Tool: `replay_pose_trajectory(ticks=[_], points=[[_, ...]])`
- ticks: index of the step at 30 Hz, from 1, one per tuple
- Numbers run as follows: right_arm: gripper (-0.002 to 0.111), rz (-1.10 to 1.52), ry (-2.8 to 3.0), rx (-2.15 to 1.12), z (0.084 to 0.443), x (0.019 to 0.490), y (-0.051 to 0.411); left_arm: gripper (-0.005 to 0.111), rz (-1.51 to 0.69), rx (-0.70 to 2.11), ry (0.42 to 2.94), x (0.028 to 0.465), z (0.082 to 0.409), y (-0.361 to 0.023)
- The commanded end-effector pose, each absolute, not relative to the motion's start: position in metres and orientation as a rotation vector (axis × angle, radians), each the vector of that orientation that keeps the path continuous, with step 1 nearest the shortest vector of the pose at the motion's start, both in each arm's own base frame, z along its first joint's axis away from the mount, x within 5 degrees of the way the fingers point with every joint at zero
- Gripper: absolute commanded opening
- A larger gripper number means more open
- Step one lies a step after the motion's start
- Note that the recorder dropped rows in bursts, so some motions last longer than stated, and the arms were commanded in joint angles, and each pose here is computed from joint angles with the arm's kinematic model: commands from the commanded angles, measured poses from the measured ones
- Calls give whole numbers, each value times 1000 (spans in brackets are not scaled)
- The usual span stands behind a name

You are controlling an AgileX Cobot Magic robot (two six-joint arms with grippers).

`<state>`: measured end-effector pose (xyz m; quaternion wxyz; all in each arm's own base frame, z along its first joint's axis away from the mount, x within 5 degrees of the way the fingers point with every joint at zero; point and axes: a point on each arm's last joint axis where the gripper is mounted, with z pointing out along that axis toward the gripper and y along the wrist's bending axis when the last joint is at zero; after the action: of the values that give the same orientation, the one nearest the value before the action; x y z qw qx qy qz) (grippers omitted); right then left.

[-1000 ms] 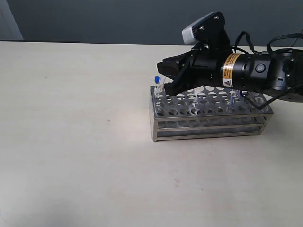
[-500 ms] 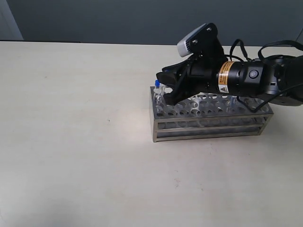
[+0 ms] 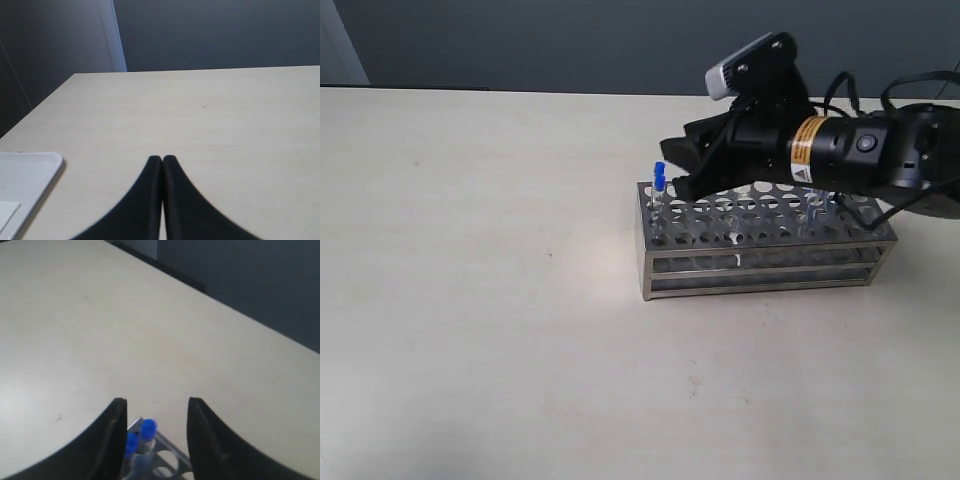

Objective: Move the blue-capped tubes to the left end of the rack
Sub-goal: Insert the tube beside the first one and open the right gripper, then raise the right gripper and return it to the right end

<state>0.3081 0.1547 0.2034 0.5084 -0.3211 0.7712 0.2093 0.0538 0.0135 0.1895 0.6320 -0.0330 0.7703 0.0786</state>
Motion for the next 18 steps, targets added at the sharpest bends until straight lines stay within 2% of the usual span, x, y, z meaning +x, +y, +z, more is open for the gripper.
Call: replay_pose_trajectory(ticks=[1, 5, 10, 15, 18], points=[[39, 366, 1862, -657, 234, 309, 128, 0, 175, -70, 1748, 54, 190, 13], [39, 238, 1889, -548, 256, 307, 99, 0, 175, -70, 1748, 54, 190, 13], [39, 106, 1964, -423, 265, 300, 71, 0, 175, -70, 1748, 54, 190, 13], [39, 107, 2021, -396, 244, 288, 57, 0, 175, -70, 1748, 54, 190, 13], [39, 189, 1980, -184, 236, 289, 28, 0, 175, -70, 1748, 54, 190, 13]])
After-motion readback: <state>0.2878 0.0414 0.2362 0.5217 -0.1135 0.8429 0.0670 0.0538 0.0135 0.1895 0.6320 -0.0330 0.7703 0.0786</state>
